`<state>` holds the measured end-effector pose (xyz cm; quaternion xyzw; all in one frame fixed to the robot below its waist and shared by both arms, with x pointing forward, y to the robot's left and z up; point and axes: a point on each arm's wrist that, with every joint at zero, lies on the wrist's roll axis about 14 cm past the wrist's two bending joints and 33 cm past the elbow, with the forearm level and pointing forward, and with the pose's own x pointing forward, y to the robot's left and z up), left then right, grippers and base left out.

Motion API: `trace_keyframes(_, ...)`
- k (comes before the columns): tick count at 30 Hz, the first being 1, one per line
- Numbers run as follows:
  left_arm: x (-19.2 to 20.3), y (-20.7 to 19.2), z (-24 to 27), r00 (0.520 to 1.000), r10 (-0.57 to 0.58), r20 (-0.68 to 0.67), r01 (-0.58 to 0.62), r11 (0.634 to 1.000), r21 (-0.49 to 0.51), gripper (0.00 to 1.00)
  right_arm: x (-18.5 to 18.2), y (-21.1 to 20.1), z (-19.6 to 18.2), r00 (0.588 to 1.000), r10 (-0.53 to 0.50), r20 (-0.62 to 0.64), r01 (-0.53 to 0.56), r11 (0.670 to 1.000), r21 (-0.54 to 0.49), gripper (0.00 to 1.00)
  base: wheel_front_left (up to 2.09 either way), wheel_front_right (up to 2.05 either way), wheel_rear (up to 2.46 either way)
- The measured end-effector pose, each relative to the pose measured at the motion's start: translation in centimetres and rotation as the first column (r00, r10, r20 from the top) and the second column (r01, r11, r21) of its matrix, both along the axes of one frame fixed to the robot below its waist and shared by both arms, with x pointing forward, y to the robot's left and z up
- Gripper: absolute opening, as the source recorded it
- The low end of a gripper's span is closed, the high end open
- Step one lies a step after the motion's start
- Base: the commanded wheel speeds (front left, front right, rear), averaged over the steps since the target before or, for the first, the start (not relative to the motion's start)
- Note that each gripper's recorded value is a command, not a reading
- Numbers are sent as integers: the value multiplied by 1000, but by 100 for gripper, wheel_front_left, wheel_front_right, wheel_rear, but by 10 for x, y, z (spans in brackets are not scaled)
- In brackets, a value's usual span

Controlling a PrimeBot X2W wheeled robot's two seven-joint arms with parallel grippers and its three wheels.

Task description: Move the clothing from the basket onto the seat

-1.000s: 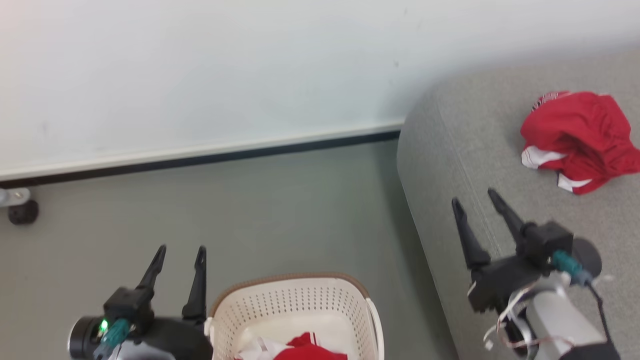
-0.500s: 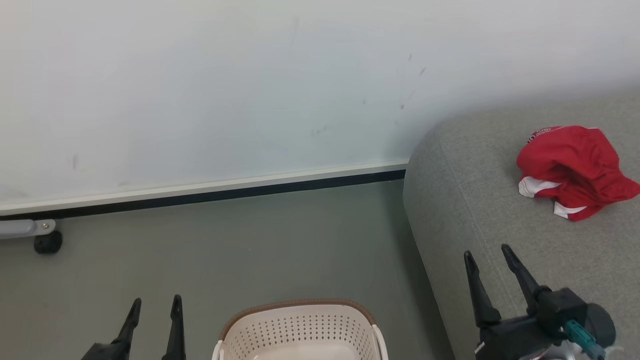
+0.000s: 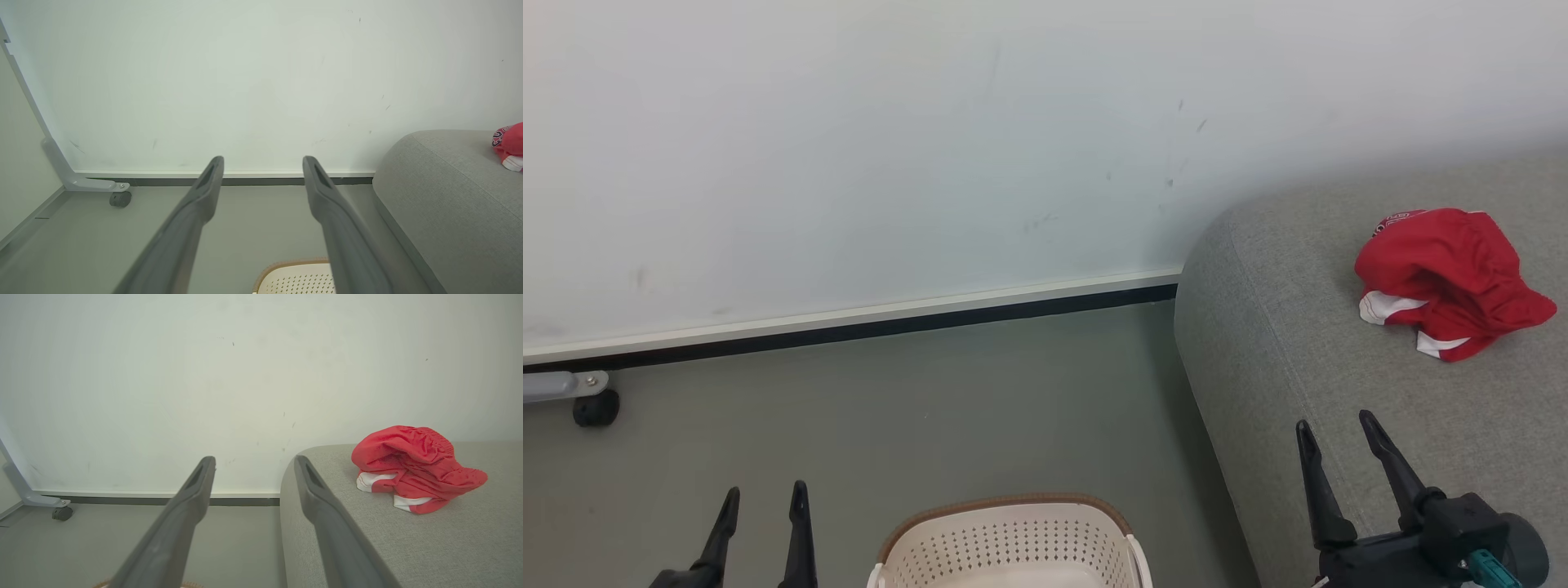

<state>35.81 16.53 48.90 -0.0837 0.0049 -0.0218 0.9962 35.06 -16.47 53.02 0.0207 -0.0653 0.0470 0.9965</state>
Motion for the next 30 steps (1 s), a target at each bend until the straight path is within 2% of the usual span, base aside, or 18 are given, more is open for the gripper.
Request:
trace_keyframes(16, 2, 0, 0, 1000, 5, 6, -5, 1000, 26, 100, 3, -5, 4, 1000, -17, 12, 17, 1000, 1, 100, 0, 0, 0)
trace_keyframes(24, 35, -28, 4, 996, -89, 27, 89, 996, 33, 100, 25, -19, 9, 999, -46, 28, 47, 999, -12, 100, 0, 0, 0)
trace_keyframes(30, 51, -67, -24, 977, -205, -52, 208, 977, 44, 100, 52, -45, 17, 993, -102, 52, 104, 994, -44, 100, 0, 0, 0)
